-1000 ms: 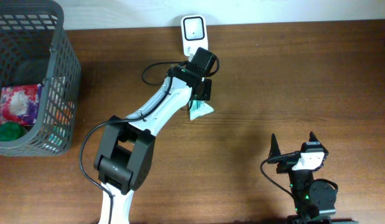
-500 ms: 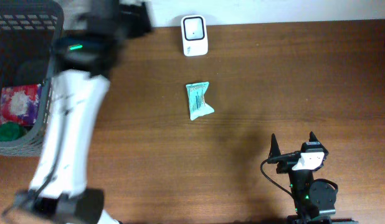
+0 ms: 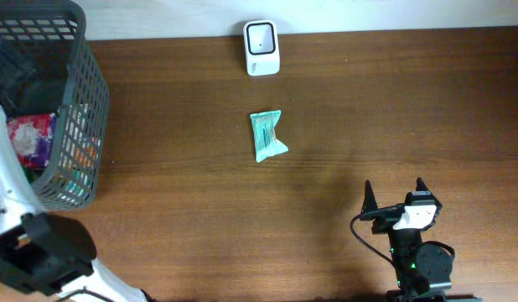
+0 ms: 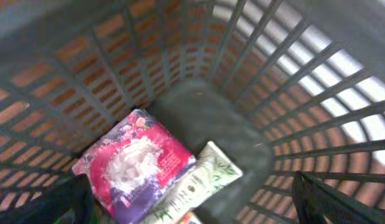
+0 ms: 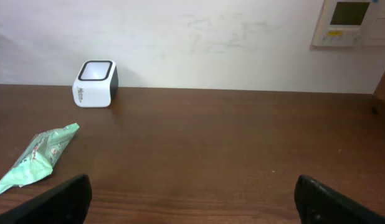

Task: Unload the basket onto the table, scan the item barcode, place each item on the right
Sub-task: 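Return left gripper to basket and grasp red-purple tissue pack, then carry red tissue pack to scanner, place beside green packet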

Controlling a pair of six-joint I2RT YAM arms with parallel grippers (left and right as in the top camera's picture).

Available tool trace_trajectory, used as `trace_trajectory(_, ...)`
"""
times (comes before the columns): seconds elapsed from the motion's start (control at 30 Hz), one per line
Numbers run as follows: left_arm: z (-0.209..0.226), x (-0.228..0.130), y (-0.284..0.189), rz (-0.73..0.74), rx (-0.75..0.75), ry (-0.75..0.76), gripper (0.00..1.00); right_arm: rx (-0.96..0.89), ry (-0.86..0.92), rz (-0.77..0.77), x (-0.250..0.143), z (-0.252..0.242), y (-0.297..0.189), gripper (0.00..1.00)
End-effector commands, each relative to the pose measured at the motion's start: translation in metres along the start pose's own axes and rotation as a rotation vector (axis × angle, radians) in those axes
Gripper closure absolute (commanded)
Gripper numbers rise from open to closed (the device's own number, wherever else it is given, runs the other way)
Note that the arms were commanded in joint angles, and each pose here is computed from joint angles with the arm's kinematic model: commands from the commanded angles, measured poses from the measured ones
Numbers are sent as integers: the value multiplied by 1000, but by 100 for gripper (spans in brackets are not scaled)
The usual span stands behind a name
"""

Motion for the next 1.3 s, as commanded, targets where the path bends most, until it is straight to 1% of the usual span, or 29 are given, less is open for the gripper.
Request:
trace_trajectory(0.0,4,-26,53,102,30,180,1,-11,0,9,-3,-2,0,1)
trace_trajectory(0.07,7,-47,88,179,39,338,1,-11,0,9,-3,-2,0,1)
trace_trajectory(0.1,10,-54,99,205,42,371,1,-11,0,9,-3,-2,0,1)
trace_trajectory(0.13,13,-59,106,222,47,372,2,-11,0,9,-3,-2,0,1)
trace_trajectory(0.2,23,-67,120,256,60,363,10,-11,0,9,-3,-2,0,1)
trace_trajectory(0.27,31,-70,125,276,67,380,11,-11,0,9,-3,-2,0,1)
trace_trajectory(0.3,33,-77,131,301,57,470,13,-11,0,9,-3,-2,0,1)
trace_trajectory(0.33,34,-83,135,323,51,519,14,-11,0,9,-3,-2,0,1)
trace_trajectory(0.4,37,-95,146,360,54,529,15,-11,0,9,-3,-2,0,1)
trace_trajectory(0.5,43,-120,165,441,50,583,16,-11,0,9,-3,-2,0,1)
trace_trajectory(0.57,45,-129,173,466,51,586,16,-11,0,9,-3,-2,0,1)
trace_trajectory(0.6,46,-130,174,472,51,587,22,-11,0,9,-3,-2,0,1)
trace_trajectory(0.63,46,-132,175,475,52,587,31,-11,0,9,-3,-2,0,1)
trace_trajectory(0.7,46,-131,175,474,52,587,44,-11,0,9,-3,-2,0,1)
trace_trajectory(0.73,46,-131,175,474,52,587,54,-11,0,9,-3,-2,0,1)
trace_trajectory(0.77,46,-132,175,475,53,586,73,-11,0,9,-3,-2,0,1)
trace_trajectory(0.8,46,-132,175,475,53,586,94,-11,0,9,-3,-2,0,1)
trace_trajectory(0.83,45,-128,172,467,52,585,100,-11,0,9,-3,-2,0,1)
trace_trajectory(0.87,44,-123,168,453,54,572,100,-11,0,9,-3,-2,0,1)
trace_trajectory(0.9,41,-113,161,423,62,524,100,-11,0,9,-3,-2,0,1)
trace_trajectory(0.93,35,-89,142,354,73,415,100,-11,0,9,-3,-2,0,1)
trace_trajectory(0.97,26,-68,122,298,47,336,100,-11,0,9,-3,-2,0,1)
trace_trajectory(1.0,14,-51,102,253,-15,301,100,-11,0,9,-3,-2,0,1)
trace_trajectory(1.03,-16,-18,55,152,-186,256,100,-11,0,9,-3,-2,0,1)
trace_trajectory(1.1,-41,15,0,41,-335,197,100,-11,0,9,-3,-2,0,2)
trace_trajectory(1.17,-50,50,-68,-94,-415,93,100,-11,0,9,-3,-2,0,1)
trace_trajectory(1.2,-51,59,-91,-137,-433,50,100,-11,0,9,-3,-2,0,1)
trace_trajectory(1.23,-51,66,-123,-171,-471,-36,100,-11,0,9,-3,-2,0,1)
trace_trajectory(1.27,-56,66,-144,-166,-531,-102,100,-11,0,9,-3,-2,0,1)
Point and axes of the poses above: each gripper's point midway between its finger pads, its own y axis out along the fingers, its own z axis along the line the jaws close on, x = y × z, the point moved 2 cm from there along -y, back along the fingers, and after that the axes turned 4 degrees about -y, right-handed, at the moved point
